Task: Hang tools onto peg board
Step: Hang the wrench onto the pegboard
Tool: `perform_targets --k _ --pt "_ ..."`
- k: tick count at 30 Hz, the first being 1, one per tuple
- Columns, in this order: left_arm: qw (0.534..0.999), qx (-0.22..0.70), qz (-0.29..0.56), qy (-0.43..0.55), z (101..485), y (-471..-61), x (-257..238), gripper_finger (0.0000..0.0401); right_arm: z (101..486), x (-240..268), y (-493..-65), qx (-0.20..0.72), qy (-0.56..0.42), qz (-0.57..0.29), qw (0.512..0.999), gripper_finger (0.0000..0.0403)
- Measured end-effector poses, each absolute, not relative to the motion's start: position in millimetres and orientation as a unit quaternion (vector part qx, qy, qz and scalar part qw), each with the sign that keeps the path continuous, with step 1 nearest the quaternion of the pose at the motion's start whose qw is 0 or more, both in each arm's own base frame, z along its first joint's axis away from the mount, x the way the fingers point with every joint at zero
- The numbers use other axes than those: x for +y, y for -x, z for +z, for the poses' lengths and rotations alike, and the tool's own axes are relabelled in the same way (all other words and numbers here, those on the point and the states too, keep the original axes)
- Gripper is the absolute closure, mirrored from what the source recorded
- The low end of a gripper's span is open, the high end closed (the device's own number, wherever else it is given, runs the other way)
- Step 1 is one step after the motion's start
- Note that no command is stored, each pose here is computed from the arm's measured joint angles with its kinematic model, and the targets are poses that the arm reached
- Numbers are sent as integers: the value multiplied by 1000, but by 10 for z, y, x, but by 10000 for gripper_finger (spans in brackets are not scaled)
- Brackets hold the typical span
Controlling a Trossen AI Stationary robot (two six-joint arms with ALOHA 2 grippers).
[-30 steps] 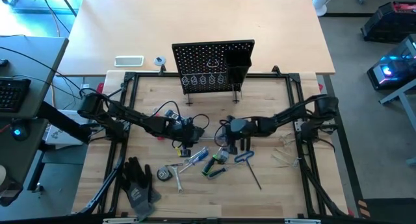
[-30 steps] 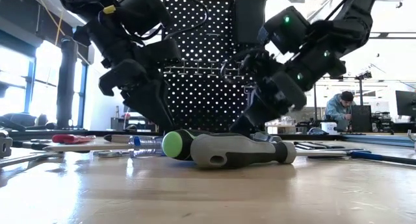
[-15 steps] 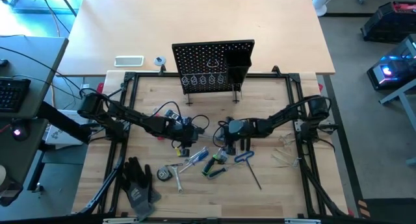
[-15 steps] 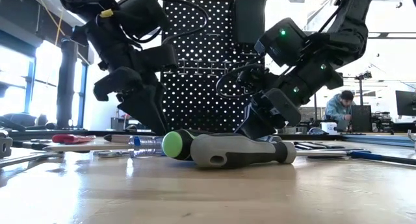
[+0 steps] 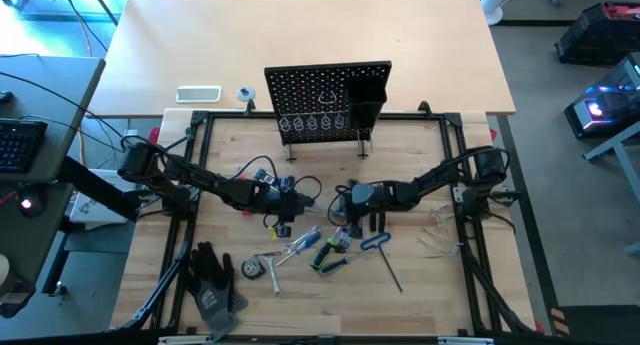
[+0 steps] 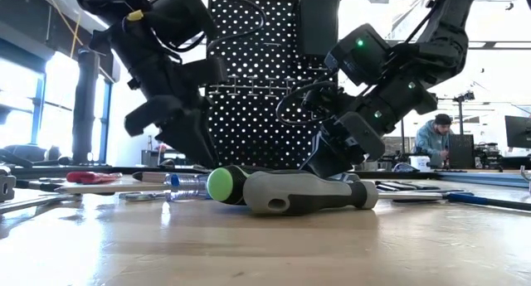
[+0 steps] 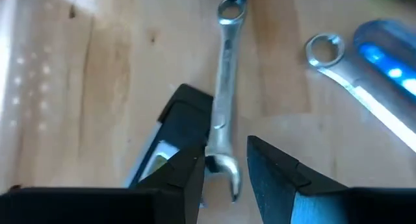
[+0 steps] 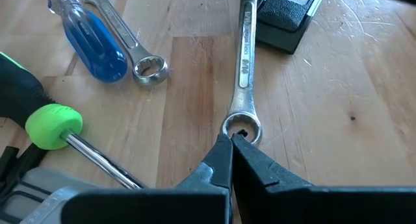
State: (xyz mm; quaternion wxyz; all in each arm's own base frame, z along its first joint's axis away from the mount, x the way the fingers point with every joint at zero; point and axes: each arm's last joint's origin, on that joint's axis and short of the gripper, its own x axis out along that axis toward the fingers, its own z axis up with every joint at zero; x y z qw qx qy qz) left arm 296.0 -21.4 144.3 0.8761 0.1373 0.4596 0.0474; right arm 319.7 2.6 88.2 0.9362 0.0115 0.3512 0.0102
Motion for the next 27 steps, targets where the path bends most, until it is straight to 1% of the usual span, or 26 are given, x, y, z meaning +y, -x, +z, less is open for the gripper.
perform_targets --k 6,12,17,19,22,25,27 --pt "853 481 65 -193 1422 -2922 -186 293 881 -11 -3196 351 -18 16 936 403" --pt "850 480 63 -206 1424 -2924 -186 293 880 -25 -3197 349 -22 20 937 403" --pt "840 481 61 -244 1428 -2924 -179 290 880 -51 -3197 348 -26 22 937 403" --pt "837 482 55 -253 1424 -2928 -179 278 880 -54 -3197 348 -27 23 937 403" --pt "836 483 52 -257 1410 -2933 -180 242 881 -55 -3198 347 -26 23 937 403" --pt "843 475 45 -249 1410 -2955 -163 204 882 -55 -3199 346 -26 23 938 403" --pt "854 463 35 -236 1423 -2982 -142 189 883 -55 -3201 344 -26 23 938 403"
